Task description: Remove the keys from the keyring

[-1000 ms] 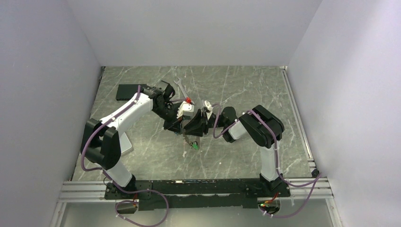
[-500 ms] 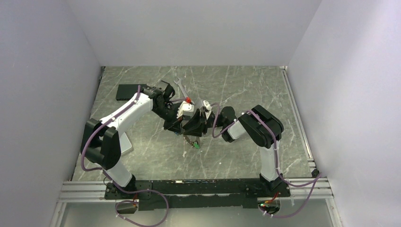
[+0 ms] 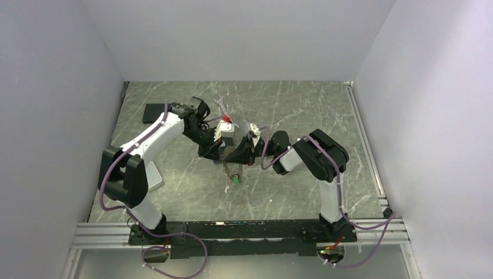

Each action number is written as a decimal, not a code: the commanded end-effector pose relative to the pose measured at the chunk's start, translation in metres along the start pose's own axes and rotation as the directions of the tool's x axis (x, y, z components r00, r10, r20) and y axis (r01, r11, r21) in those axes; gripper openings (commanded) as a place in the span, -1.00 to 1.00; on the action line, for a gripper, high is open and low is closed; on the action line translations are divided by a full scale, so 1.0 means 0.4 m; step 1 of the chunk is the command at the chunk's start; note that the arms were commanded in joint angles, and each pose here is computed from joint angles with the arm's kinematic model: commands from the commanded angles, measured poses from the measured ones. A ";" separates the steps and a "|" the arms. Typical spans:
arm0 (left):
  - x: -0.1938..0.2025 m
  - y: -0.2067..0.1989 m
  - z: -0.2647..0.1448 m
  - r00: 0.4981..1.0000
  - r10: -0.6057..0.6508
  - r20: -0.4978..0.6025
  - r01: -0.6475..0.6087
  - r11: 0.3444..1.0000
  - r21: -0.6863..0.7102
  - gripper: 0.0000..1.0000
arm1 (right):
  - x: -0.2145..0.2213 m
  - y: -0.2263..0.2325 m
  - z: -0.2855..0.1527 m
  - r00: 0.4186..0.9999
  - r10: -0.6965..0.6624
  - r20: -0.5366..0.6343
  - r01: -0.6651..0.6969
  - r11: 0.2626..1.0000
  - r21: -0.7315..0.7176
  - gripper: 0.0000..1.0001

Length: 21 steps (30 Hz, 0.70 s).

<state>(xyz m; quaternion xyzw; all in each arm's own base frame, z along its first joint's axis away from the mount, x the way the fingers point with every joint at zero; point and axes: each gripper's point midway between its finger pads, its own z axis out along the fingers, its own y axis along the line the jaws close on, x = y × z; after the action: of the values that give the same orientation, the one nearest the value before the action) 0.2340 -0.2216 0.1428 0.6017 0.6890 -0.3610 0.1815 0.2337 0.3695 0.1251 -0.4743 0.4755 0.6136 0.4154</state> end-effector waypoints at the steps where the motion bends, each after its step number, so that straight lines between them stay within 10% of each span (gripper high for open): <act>1: -0.043 0.012 -0.019 0.998 0.018 0.058 -0.017 1.000 -0.026 -1.00 | -0.085 0.035 0.012 0.979 -0.193 0.067 0.197 0.979 -0.052 -1.00; 21: -0.071 0.053 -0.001 0.999 0.023 0.047 -0.021 0.999 -0.047 -1.00 | -0.071 0.038 0.023 0.987 -0.157 0.019 0.158 0.985 -0.064 -1.00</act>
<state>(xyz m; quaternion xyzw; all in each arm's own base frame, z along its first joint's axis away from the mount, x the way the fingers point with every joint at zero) 0.2494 -0.2179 0.1403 0.5769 0.7211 -0.3412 0.1756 0.2320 0.3678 0.1293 -0.4917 0.4632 0.5995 0.4293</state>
